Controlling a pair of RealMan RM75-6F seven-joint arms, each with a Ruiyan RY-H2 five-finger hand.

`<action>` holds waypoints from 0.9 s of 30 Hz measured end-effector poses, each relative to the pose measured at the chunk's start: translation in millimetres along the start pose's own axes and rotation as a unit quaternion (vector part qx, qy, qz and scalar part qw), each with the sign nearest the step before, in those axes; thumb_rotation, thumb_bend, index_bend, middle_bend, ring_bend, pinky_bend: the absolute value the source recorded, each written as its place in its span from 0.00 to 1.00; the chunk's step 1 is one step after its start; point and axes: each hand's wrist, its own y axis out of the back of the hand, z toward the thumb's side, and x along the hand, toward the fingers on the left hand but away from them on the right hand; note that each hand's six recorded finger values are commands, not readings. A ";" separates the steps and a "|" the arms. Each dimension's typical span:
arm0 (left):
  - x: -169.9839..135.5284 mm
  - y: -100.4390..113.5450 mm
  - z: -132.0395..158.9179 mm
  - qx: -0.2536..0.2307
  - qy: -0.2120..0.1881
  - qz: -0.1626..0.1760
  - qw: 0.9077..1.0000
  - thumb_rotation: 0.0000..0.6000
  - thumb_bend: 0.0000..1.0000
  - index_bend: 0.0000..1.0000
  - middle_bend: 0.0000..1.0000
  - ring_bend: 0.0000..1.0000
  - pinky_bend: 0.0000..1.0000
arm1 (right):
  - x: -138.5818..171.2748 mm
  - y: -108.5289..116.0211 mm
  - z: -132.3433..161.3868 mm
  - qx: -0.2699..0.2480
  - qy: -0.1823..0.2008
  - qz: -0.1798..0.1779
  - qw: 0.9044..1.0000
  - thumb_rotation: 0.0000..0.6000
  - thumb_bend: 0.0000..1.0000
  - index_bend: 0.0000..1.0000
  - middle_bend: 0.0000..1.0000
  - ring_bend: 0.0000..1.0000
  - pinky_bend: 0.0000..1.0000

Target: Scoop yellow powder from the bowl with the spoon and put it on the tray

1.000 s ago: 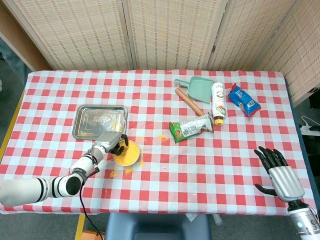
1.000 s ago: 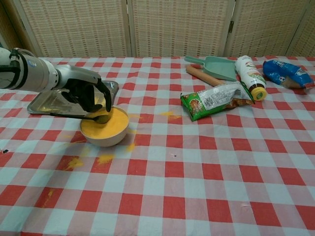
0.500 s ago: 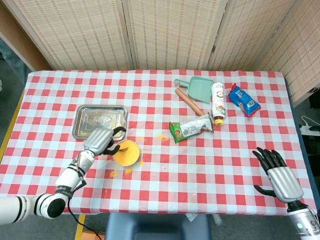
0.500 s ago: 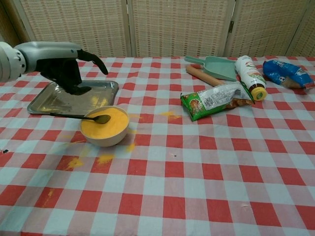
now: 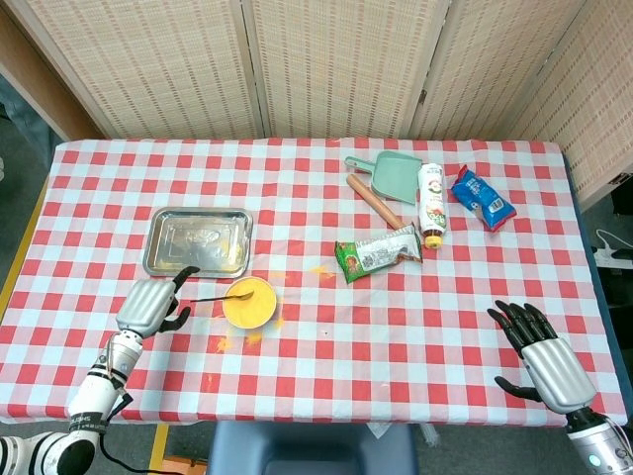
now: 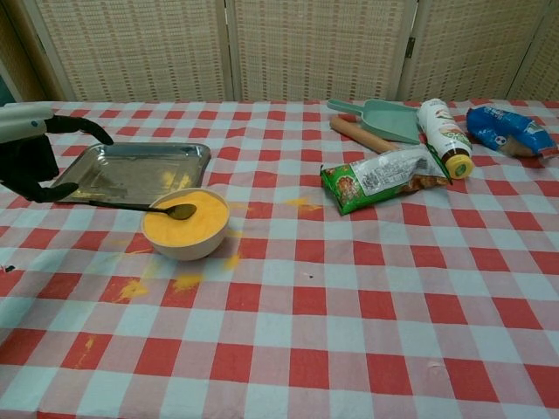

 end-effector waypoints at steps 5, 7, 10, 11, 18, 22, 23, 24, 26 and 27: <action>-3.1 -9.5 -7.4 0.062 0.013 0.033 0.997 1.00 0.44 0.28 1.00 1.00 1.00 | 1.2 -0.2 -0.9 -0.001 0.000 0.002 1.000 1.00 0.09 0.00 0.00 0.00 0.00; -3.7 -16.2 -11.7 0.075 0.020 0.038 0.996 1.00 0.44 0.29 1.00 1.00 1.00 | 1.7 -0.3 -1.6 -0.001 0.000 0.003 1.000 1.00 0.09 0.00 0.00 0.00 0.00; -3.5 -23.8 -16.8 0.087 0.027 0.044 0.995 1.00 0.45 0.30 1.00 1.00 1.00 | 2.4 -0.5 -1.7 -0.001 0.000 0.003 1.000 1.00 0.09 0.00 0.00 0.00 0.00; -3.2 -25.6 -17.4 0.088 0.029 0.046 0.995 1.00 0.45 0.30 1.00 1.00 1.00 | 2.7 -0.4 -1.6 -0.001 0.001 0.003 1.000 1.00 0.09 0.00 0.00 0.00 0.00; -0.6 -35.1 -16.2 0.090 0.028 0.046 0.994 1.00 0.45 0.35 1.00 1.00 1.00 | 3.5 -0.1 -1.2 -0.001 0.002 0.002 1.000 1.00 0.09 0.00 0.00 0.00 0.00; 1.8 -40.6 -15.5 0.085 0.028 0.046 0.995 1.00 0.45 0.39 1.00 1.00 1.00 | 2.7 -1.5 -0.8 -0.001 0.002 0.005 1.000 1.00 0.09 0.00 0.00 0.00 0.00; 2.7 -41.2 -15.5 0.084 0.028 0.046 0.995 1.00 0.45 0.39 1.00 1.00 1.00 | 2.6 -1.6 -0.8 -0.001 0.002 0.005 1.000 1.00 0.09 0.00 0.00 0.00 0.00; 3.4 -41.6 -15.2 0.082 0.027 0.047 0.995 1.00 0.45 0.39 1.00 1.00 1.00 | 2.3 -1.7 -0.8 -0.001 0.002 0.005 1.000 1.00 0.09 0.00 0.00 0.00 0.00; 4.6 -41.7 -13.3 0.079 0.025 0.050 0.995 1.00 0.45 0.39 1.00 1.00 1.00 | 2.2 -1.7 -1.0 -0.001 0.002 0.006 1.000 1.00 0.09 0.00 0.00 0.00 0.00; 5.0 -41.5 -12.4 0.078 0.023 0.051 0.995 1.00 0.44 0.39 1.00 1.00 1.00 | 2.0 -1.7 -1.0 -0.001 0.002 0.006 1.000 1.00 0.09 0.00 0.00 0.00 0.00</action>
